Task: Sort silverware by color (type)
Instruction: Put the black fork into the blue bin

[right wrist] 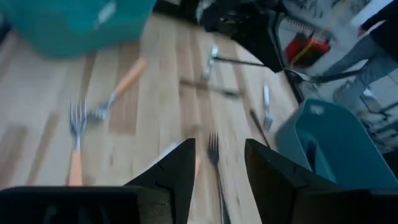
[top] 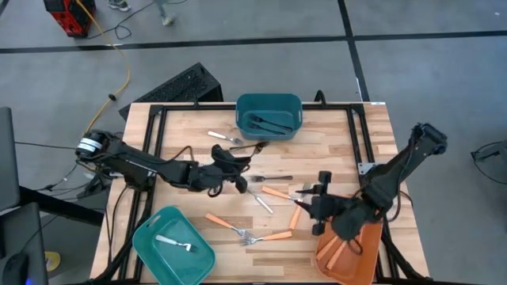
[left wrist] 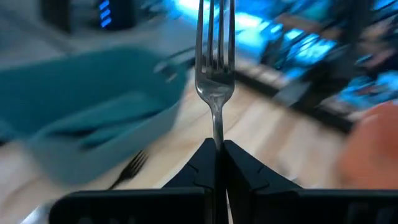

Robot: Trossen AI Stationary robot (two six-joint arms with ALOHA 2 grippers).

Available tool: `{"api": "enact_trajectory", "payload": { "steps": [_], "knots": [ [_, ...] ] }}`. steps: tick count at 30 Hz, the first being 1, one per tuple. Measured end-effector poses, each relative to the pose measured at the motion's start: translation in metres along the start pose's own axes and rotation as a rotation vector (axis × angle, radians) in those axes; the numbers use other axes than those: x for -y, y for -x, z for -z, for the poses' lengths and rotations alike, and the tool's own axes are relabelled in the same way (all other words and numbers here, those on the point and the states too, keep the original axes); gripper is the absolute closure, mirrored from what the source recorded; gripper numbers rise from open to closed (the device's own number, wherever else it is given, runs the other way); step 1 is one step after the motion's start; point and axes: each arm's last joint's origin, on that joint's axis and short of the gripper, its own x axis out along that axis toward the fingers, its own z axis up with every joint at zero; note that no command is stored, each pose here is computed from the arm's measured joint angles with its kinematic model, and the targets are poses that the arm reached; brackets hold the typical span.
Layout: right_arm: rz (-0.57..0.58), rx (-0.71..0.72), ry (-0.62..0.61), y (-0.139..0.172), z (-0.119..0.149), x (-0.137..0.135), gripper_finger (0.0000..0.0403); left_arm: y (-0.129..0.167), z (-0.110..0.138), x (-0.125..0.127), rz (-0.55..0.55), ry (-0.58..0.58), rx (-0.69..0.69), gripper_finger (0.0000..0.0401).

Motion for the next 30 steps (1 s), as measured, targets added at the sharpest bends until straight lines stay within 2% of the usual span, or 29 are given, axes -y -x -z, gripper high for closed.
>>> {"api": "enact_trajectory", "payload": {
  "steps": [6, 11, 16, 21, 25, 30],
  "knots": [
    [0.010, 0.190, -0.097, -0.014, 0.015, 0.019, 0.0239, 0.012, -0.007, -0.002, 0.268, 0.010, 0.186, 0.0401],
    [-0.021, 0.305, -0.152, -0.031, 0.016, 0.034, 0.0222, 0.020, 0.001, -0.010, 0.435, -0.023, 0.322, 0.0401],
    [-0.017, 0.402, -0.160, -0.055, 0.009, 0.052, 0.0171, 0.023, 0.010, -0.025, 0.506, -0.008, 0.401, 0.0401],
    [-0.068, 0.486, -0.180, -0.092, 0.005, 0.068, 0.0123, 0.024, 0.010, -0.032, 0.571, -0.025, 0.446, 0.0401],
    [-0.094, 0.578, -0.195, -0.117, 0.004, 0.077, 0.0109, 0.024, 0.010, -0.032, 0.573, -0.087, 0.464, 0.0401],
    [-0.102, 0.679, -0.204, -0.133, 0.003, 0.088, 0.0108, 0.024, 0.010, -0.032, 0.577, -0.093, 0.464, 0.0401]
  ]
}}
